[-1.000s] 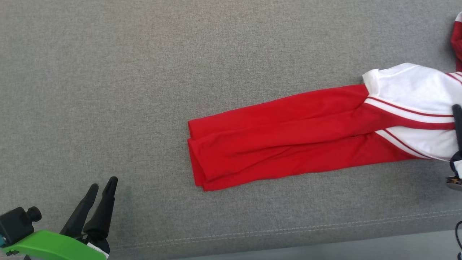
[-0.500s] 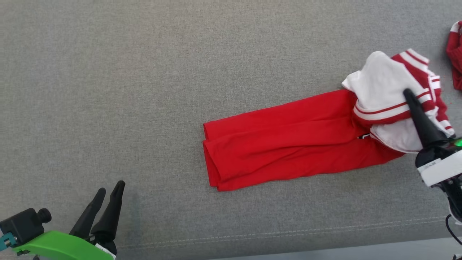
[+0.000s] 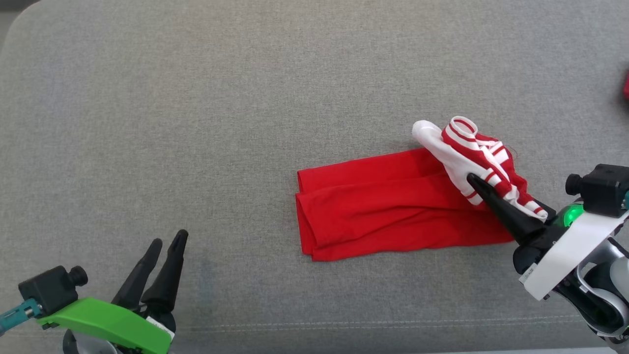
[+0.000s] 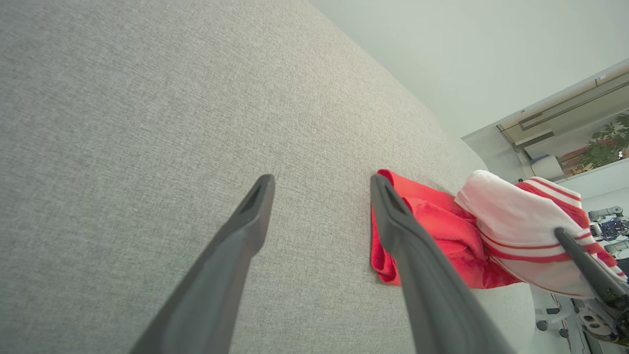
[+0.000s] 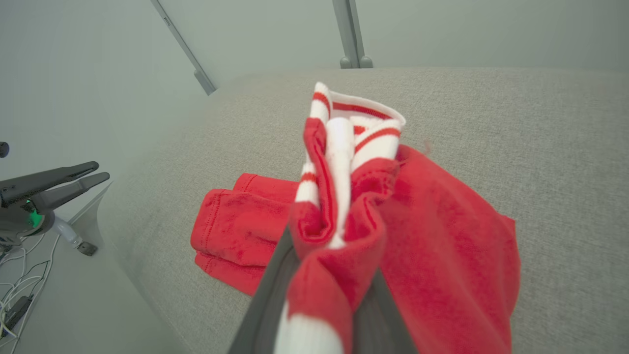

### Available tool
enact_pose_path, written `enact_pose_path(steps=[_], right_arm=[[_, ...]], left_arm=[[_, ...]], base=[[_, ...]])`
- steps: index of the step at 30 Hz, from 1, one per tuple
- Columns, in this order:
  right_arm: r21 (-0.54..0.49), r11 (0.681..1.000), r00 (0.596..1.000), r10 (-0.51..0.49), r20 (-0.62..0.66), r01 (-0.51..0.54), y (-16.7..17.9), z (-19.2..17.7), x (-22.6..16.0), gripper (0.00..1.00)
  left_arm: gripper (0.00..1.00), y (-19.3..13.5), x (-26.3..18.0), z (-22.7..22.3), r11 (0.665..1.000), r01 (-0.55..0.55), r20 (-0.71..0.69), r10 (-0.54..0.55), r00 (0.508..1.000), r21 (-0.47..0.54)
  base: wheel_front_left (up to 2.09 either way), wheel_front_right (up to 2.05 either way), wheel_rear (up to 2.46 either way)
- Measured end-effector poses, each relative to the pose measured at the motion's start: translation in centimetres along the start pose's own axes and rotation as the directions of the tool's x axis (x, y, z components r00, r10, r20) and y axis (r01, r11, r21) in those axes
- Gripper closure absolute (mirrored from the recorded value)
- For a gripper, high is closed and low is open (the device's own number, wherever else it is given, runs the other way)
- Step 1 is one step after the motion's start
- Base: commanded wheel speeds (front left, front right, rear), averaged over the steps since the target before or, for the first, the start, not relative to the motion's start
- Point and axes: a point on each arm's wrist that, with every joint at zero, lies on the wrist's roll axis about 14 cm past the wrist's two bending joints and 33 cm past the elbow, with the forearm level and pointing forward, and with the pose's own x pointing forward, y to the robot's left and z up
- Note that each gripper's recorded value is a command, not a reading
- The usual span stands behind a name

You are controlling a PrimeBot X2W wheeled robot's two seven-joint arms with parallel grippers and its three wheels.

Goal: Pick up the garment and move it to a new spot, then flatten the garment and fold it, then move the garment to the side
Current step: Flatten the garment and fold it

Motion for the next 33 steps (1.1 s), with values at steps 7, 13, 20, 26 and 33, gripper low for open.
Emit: enact_pose_path(steps=[7,13,20,26,33], right_arm=[[-0.090,0.992,0.993,0.077,-0.092,-0.085,2.5,-1.4,1.7,1.00],[-0.148,0.968,0.972,0.180,-0.152,-0.203,5.7,-2.2,3.8,1.00],[-0.160,0.930,0.924,0.285,-0.257,-0.331,9.2,-4.4,5.4,1.00],[-0.152,0.902,0.887,0.348,-0.302,-0.405,11.5,-5.3,6.8,1.00],[-0.159,0.890,0.874,0.363,-0.322,-0.428,12.6,-5.6,7.4,0.00]], left_arm=[[0.00,-0.8,0.0,0.1,0.999,0.019,0.024,-0.019,1.000,-0.029],[0.00,-1.1,0.1,0.8,0.999,0.036,0.059,-0.034,0.998,-0.037],[0.00,-1.2,0.1,1.7,0.998,0.039,0.104,-0.034,0.994,-0.051],[0.00,0.3,-0.9,2.1,0.998,-0.011,0.139,0.019,0.990,-0.063],[0.00,1.0,-1.4,2.6,0.997,-0.033,0.163,0.043,0.986,-0.063]], base=[[0.00,0.00,0.00],[0.00,0.00,0.00],[0.00,0.00,0.00],[0.00,0.00,0.00],[0.00,0.00,0.00]])
